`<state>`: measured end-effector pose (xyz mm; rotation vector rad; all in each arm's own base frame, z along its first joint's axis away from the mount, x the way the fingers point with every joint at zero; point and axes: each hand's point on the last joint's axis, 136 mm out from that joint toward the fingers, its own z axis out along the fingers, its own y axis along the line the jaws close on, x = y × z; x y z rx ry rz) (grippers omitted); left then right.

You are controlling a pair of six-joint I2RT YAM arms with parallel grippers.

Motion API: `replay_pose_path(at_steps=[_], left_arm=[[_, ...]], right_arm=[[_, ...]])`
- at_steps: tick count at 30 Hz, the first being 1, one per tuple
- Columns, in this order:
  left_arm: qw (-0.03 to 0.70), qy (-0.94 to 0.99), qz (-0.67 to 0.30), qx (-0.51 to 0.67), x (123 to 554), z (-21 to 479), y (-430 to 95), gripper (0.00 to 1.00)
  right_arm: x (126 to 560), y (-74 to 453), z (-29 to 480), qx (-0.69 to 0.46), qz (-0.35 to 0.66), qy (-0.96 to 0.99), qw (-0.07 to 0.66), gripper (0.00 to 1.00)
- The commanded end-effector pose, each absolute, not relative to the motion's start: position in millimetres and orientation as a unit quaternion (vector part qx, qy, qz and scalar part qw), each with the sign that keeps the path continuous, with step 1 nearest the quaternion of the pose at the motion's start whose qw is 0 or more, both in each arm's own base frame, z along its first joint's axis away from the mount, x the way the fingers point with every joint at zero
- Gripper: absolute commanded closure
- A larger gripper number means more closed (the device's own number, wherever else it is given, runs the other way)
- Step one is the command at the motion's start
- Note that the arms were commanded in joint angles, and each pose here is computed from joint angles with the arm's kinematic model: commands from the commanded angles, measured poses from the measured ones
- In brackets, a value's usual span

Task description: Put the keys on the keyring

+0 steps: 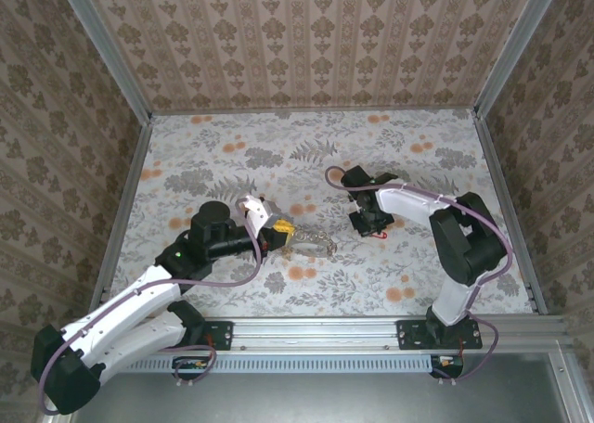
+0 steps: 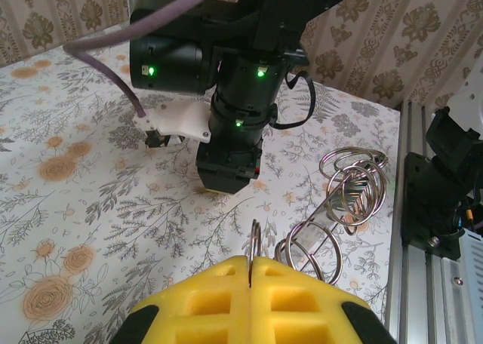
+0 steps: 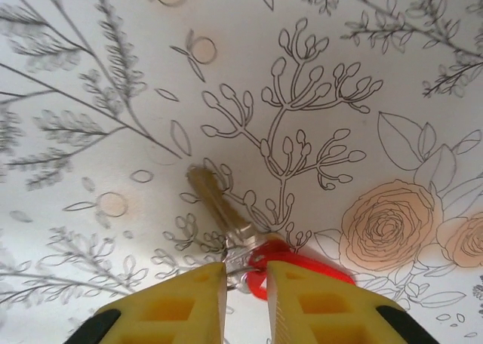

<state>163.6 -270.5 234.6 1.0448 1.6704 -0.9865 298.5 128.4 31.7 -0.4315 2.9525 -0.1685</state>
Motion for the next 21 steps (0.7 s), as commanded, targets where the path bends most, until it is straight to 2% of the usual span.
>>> replay_pose_path(at_steps=[1,21], left_arm=[[0.479,0.653,-0.409,0.420,162,253,-272,1.00],[0.486,0.647,-0.409,0.423,158,257,-270,1.00]], right_arm=[[300,133,50,-0.128,-0.039,0.986,0.103,0.75],[298,133,20,-0.144,-0.076,0.985,0.059,0.72]])
